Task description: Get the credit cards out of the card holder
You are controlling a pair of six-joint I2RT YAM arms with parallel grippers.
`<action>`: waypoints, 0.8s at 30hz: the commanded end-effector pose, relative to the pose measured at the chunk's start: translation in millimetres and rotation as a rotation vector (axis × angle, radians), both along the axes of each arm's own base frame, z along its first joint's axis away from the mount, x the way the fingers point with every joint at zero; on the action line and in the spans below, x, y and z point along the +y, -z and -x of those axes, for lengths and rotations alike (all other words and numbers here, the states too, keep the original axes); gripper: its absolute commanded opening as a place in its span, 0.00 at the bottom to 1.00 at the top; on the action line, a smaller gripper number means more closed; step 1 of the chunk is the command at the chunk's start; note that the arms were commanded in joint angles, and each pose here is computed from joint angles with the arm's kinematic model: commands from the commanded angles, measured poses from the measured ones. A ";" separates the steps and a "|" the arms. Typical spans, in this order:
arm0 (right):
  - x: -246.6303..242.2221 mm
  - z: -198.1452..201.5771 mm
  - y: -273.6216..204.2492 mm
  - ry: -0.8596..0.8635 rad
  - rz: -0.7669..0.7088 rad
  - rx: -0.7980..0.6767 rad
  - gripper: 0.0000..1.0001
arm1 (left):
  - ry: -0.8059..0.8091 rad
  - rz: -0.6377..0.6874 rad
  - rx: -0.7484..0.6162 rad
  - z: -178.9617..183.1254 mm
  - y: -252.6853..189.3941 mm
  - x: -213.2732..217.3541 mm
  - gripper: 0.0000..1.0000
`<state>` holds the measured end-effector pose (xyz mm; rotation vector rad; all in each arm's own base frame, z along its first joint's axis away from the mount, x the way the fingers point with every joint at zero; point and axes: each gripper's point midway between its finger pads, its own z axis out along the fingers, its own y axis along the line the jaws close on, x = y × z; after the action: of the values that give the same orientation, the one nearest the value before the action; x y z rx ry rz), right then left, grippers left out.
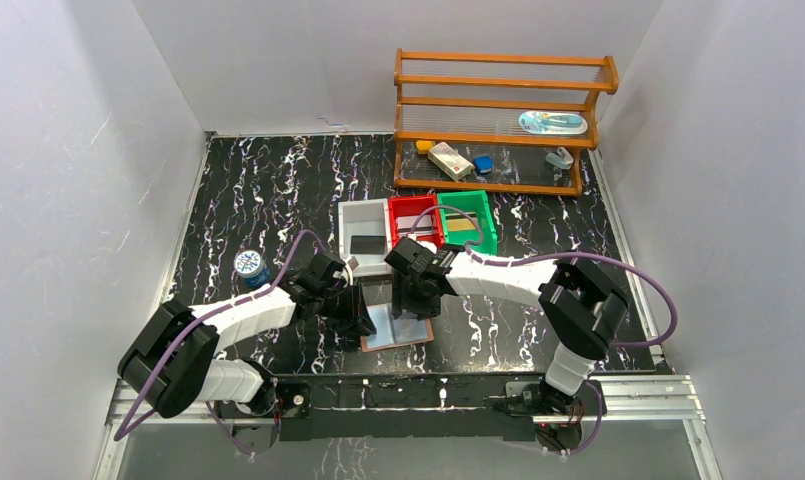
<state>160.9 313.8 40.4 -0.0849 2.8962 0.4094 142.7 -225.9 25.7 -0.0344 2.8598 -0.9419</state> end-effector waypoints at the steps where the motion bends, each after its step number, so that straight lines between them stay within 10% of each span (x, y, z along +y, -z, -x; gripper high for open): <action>1: 6.3 2.6 1.9 -0.002 -0.037 0.009 0.63 | 0.018 -0.032 0.025 6.1 2.6 4.5 0.24; 24: -12.9 6.9 28.6 0.013 0.095 0.025 0.70 | 0.024 -0.032 0.032 6.9 3.2 4.0 0.24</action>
<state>160.2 320.5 39.2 -0.0649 2.8981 0.4630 142.2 -225.7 25.1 -0.0260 2.8642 -0.9400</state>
